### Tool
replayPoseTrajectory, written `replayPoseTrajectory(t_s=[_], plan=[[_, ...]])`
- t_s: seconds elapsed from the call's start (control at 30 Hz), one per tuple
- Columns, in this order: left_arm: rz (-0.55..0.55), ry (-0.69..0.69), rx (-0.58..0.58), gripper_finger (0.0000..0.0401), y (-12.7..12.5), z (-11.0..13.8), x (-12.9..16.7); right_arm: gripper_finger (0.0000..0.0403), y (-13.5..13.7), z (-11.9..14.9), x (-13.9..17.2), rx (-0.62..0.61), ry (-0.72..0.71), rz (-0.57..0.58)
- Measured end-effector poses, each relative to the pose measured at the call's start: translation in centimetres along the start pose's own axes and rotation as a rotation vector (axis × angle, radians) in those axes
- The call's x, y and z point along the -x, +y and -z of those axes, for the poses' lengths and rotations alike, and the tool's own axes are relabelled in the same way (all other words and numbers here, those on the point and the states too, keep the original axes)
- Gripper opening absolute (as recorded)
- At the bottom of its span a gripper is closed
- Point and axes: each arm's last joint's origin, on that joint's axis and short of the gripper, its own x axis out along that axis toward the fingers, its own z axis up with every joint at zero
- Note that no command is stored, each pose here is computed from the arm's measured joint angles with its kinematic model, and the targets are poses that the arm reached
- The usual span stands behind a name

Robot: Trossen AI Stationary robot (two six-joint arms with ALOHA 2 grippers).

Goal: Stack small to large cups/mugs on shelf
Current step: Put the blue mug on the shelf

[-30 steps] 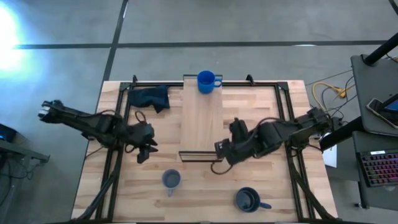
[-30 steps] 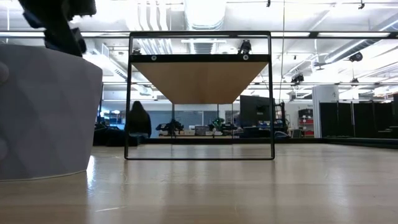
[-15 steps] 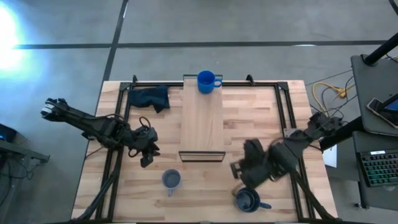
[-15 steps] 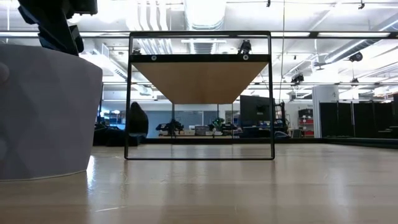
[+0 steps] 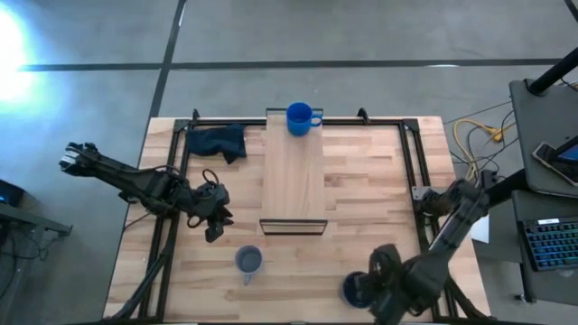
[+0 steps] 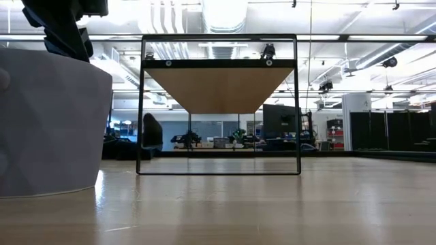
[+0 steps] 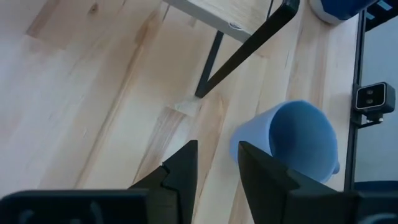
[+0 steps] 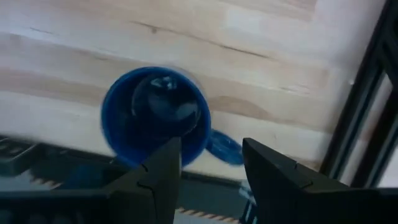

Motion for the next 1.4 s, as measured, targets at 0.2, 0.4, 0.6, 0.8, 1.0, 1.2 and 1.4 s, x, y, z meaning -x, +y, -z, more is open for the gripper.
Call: replayPoseTrajectory(t_s=[0.2, 0.4, 0.6, 0.8, 1.0, 1.2, 1.4], plan=[[0.001, -0.001, 0.019, 0.01, 0.0, 0.0, 0.0, 0.0164, 1.0, 1.0, -2.8, 0.024, 0.004, 0.019], [0.004, -0.004, 0.043, 0.01, 0.0, 0.0, 0.0, 0.0164, 1.5, 1.6, -5.1, 0.024, 0.018, -0.007], [0.006, -0.006, 0.045, 0.01, 0.0, 0.0, 0.0, 0.0164, 0.9, 1.3, -7.9, 0.02, -0.003, 0.05], [0.006, -0.006, 0.072, 0.01, 0.0, -0.1, 0.0, 0.0164, 0.8, 1.3, -8.5, 0.056, 0.006, 0.055], [0.004, -0.007, 0.074, 0.01, 0.0, -0.1, 0.0, 0.0164, 0.9, 1.5, -10.1, 0.068, 0.033, 0.02], [0.001, -0.01, 0.074, 0.01, 0.0, -0.1, 0.0, 0.0155, 0.7, 1.5, -11.1, 0.076, 0.035, 0.022], [0.0, -0.011, 0.078, 0.01, 0.0, -0.1, 0.0, 0.0134, 0.6, 1.4, -11.4, 0.078, 0.031, 0.028]])
